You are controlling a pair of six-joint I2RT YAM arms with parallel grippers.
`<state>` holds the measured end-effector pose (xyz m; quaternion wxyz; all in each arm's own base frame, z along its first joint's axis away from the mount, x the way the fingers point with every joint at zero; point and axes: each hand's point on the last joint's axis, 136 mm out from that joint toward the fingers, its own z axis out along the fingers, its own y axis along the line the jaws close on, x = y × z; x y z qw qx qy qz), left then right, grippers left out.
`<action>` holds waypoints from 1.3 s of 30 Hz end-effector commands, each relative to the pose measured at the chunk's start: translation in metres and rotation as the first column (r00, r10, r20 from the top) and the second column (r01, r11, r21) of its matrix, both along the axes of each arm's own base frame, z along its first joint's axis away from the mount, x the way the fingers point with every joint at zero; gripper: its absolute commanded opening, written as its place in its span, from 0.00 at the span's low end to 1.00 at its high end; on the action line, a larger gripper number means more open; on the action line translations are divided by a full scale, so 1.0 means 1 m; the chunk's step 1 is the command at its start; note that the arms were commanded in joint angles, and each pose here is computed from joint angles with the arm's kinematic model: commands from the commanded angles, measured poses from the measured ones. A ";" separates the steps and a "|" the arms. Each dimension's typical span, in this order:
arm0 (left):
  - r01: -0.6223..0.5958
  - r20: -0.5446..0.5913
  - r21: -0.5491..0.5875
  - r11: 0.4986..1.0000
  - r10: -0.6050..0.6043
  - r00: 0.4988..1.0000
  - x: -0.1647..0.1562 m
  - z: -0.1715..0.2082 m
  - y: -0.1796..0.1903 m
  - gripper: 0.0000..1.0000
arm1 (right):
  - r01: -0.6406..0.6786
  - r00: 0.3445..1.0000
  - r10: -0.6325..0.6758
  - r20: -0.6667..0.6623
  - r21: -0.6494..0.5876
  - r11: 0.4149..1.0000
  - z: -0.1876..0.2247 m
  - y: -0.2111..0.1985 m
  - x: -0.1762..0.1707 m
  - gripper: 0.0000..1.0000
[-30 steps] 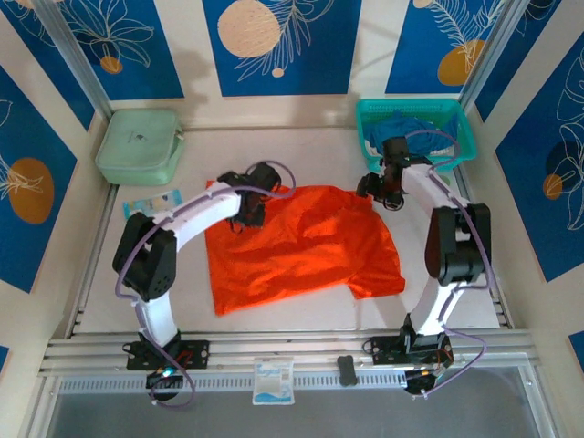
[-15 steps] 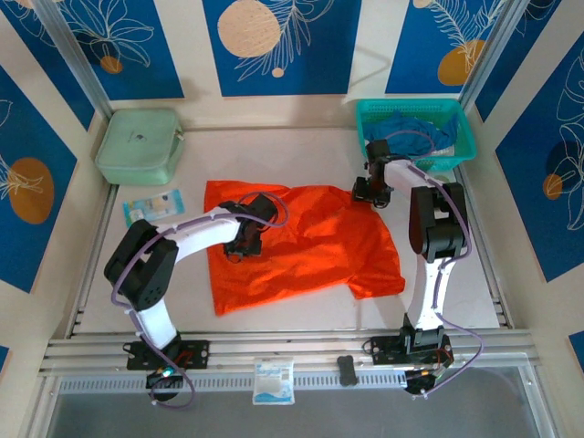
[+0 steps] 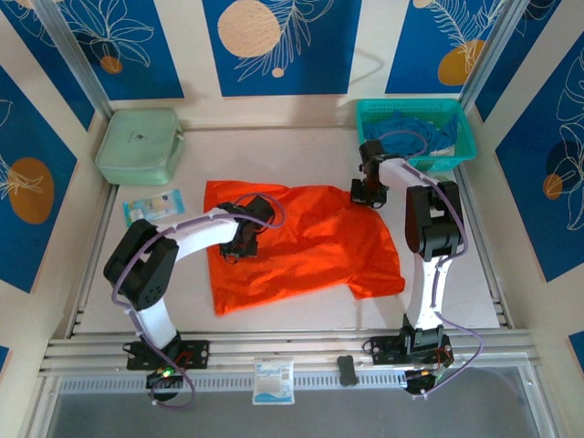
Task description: Fold and stack the t-shirts
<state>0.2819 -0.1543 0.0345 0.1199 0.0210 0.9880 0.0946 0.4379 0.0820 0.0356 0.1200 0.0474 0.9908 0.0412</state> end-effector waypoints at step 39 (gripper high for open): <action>-0.067 0.046 0.026 0.997 0.066 0.997 0.006 0.020 0.051 0.18 | -0.036 0.998 0.042 -0.035 0.163 0.986 0.038 0.123 -0.226 0.45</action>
